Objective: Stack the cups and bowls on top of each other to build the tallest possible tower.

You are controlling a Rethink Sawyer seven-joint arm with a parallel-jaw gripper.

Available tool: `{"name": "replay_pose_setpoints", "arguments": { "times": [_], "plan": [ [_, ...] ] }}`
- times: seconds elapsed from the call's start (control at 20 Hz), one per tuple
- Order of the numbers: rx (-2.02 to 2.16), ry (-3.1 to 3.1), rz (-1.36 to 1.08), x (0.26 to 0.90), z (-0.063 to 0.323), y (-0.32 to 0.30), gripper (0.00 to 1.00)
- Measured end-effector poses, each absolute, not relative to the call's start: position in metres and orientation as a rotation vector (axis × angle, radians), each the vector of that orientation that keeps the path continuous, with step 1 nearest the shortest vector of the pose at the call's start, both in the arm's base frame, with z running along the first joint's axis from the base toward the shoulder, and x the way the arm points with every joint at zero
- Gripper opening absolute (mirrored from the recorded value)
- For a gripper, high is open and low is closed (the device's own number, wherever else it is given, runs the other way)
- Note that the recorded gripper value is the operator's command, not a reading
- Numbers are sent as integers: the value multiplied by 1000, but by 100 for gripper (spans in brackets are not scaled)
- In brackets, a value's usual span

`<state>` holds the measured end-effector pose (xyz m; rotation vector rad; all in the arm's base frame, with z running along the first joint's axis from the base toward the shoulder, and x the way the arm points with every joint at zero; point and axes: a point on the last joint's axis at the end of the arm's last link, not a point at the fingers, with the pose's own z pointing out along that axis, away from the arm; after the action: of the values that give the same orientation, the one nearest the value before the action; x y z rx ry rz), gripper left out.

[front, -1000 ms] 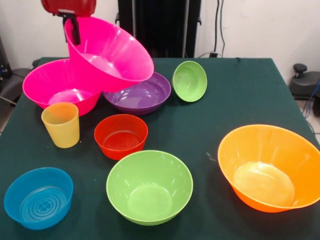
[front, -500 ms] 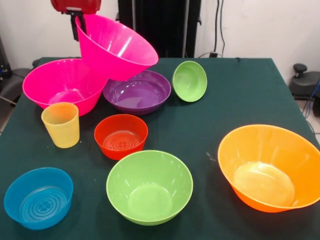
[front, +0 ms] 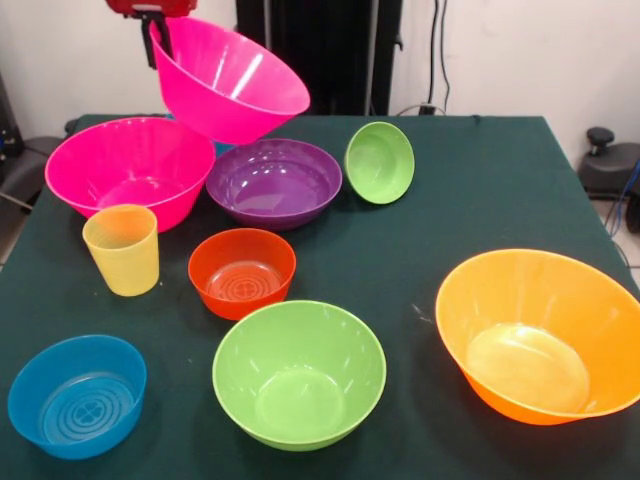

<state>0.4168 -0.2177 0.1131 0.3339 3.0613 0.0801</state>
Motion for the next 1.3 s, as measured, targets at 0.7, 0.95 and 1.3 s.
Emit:
{"name": "replay_pose_setpoints", "arguments": {
  "times": [0.7, 0.95, 1.3],
  "plan": [
    [422, 3024, 170, 405, 93, -290, 0],
    [386, 3006, 185, 411, 88, -293, 0],
    [307, 2999, 188, 416, 82, -288, 0]
  ]
}}
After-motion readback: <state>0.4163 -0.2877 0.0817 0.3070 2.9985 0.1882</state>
